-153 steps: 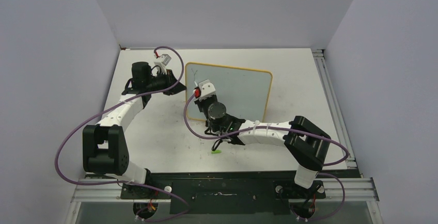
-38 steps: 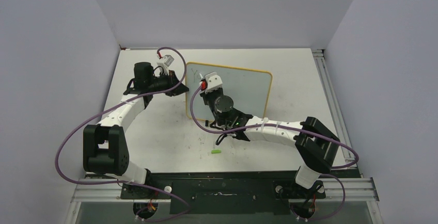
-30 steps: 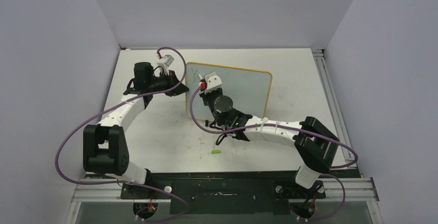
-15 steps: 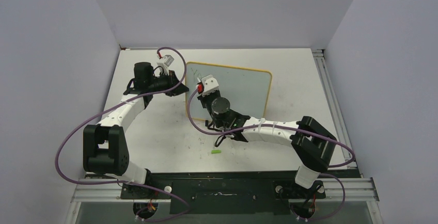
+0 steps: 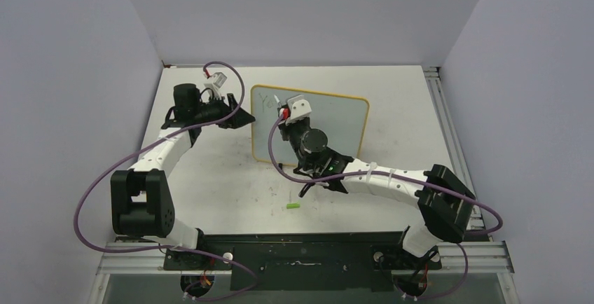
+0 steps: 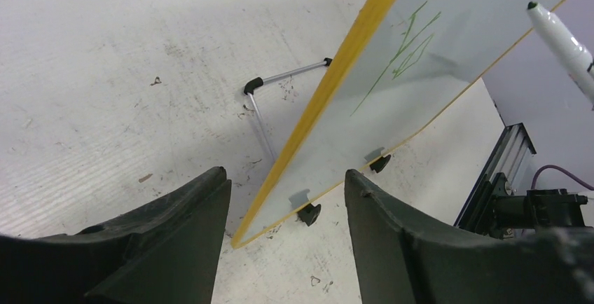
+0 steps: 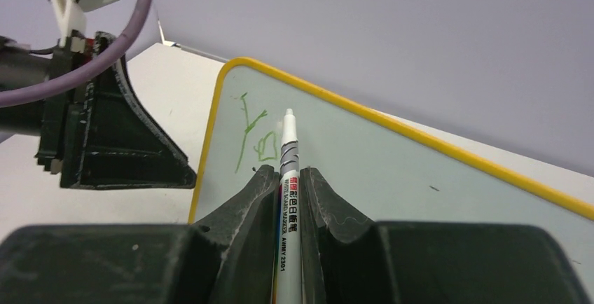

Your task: Write a sentence on the whiteboard

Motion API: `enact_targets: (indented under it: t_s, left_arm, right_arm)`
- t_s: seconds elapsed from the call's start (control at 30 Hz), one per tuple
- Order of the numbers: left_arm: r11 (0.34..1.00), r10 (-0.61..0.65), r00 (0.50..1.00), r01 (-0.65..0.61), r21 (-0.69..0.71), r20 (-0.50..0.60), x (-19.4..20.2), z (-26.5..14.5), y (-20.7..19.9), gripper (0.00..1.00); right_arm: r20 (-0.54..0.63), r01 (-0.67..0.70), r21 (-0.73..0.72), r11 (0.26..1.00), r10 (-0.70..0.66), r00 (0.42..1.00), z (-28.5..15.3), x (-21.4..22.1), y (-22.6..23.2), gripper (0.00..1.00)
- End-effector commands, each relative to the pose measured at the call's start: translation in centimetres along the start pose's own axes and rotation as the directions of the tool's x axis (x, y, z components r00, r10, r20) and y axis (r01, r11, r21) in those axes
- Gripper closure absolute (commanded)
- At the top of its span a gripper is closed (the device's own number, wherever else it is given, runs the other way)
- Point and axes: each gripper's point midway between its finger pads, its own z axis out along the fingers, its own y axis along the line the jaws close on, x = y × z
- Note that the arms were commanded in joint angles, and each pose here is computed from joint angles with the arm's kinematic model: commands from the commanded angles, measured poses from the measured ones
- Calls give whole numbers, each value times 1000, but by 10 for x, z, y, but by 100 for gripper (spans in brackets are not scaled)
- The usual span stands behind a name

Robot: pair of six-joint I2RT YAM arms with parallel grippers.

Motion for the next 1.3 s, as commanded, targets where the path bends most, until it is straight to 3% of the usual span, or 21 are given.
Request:
enact_targets:
  t_s: [0.0,0.5,0.73,1.27]
  left_arm:
    - [997,71,996,-73,38,54,-21,-2,-13,39]
    - [996,14,1000,-15,91,10,-6,14,-12,38]
    - [996,16,1000,-15,86,-6,-2,18,-14,49]
    - [996,19,1000,-18,85,-7,-2,18,-14,60]
  right_arm:
    - [49,-57,8,998,56,997,0,-19,-18,95]
    - [48,-77,-111,991,83,995,6,-16,-15,95]
    - [32,-71,-98,993,75,997,6,-10,-15,95]
    - [-10,-54,-53,997,54,999,8,5,-20,95]
